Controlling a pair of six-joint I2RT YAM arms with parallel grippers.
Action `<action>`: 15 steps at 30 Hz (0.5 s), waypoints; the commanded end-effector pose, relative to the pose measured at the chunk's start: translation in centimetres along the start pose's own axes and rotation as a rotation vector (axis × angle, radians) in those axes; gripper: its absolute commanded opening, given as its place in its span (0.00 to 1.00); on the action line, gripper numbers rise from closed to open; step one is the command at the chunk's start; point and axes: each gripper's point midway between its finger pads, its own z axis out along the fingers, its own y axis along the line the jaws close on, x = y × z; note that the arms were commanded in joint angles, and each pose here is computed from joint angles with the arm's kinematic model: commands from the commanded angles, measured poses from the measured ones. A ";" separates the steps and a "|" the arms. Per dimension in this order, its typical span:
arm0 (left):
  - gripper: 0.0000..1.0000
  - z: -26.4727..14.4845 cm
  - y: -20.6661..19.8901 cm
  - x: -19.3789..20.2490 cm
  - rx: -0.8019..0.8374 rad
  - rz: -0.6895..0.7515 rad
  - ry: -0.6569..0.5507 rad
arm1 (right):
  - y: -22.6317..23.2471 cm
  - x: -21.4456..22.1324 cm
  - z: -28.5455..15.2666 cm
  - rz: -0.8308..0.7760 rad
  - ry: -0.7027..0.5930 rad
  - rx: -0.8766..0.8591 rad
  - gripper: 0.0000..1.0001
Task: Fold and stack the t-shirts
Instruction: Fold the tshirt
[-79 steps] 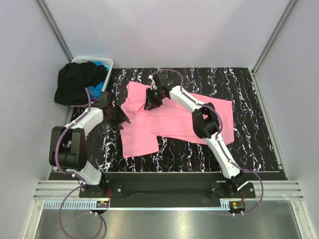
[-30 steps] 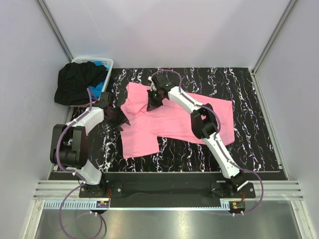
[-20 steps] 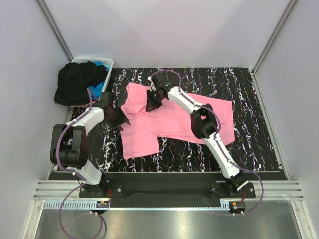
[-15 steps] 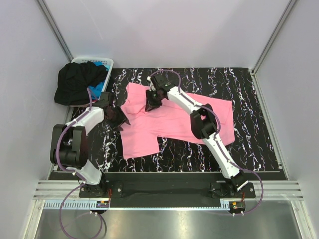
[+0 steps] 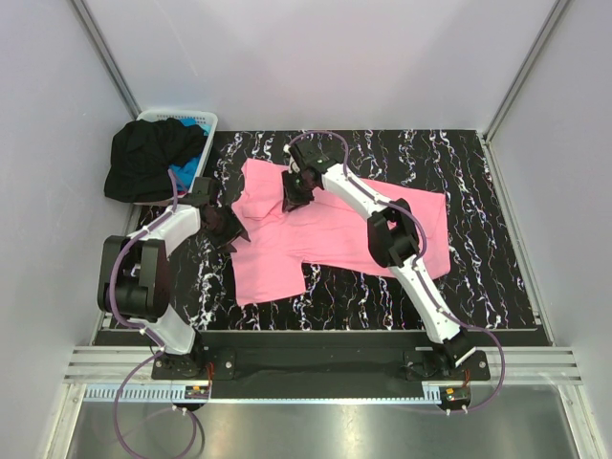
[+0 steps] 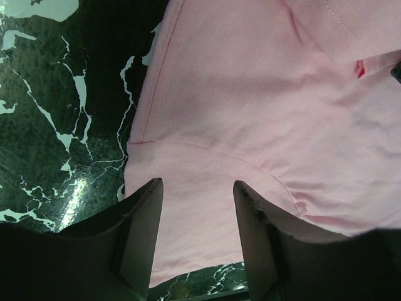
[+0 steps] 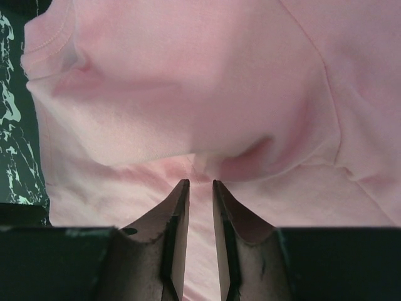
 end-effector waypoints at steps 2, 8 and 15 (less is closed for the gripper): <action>0.53 -0.4 -0.9 -1.4 0.020 0.013 -0.041 | 3.1 -2.6 -4.5 -0.057 -0.091 -0.023 0.29; 0.53 -0.4 -0.9 -1.4 0.020 0.013 -0.041 | 2.8 -1.5 -3.4 -0.043 -0.051 -0.030 0.30; 0.53 -0.3 -0.8 -1.3 0.019 0.011 -0.039 | 3.3 -0.9 -2.9 -0.034 -0.027 -0.063 0.33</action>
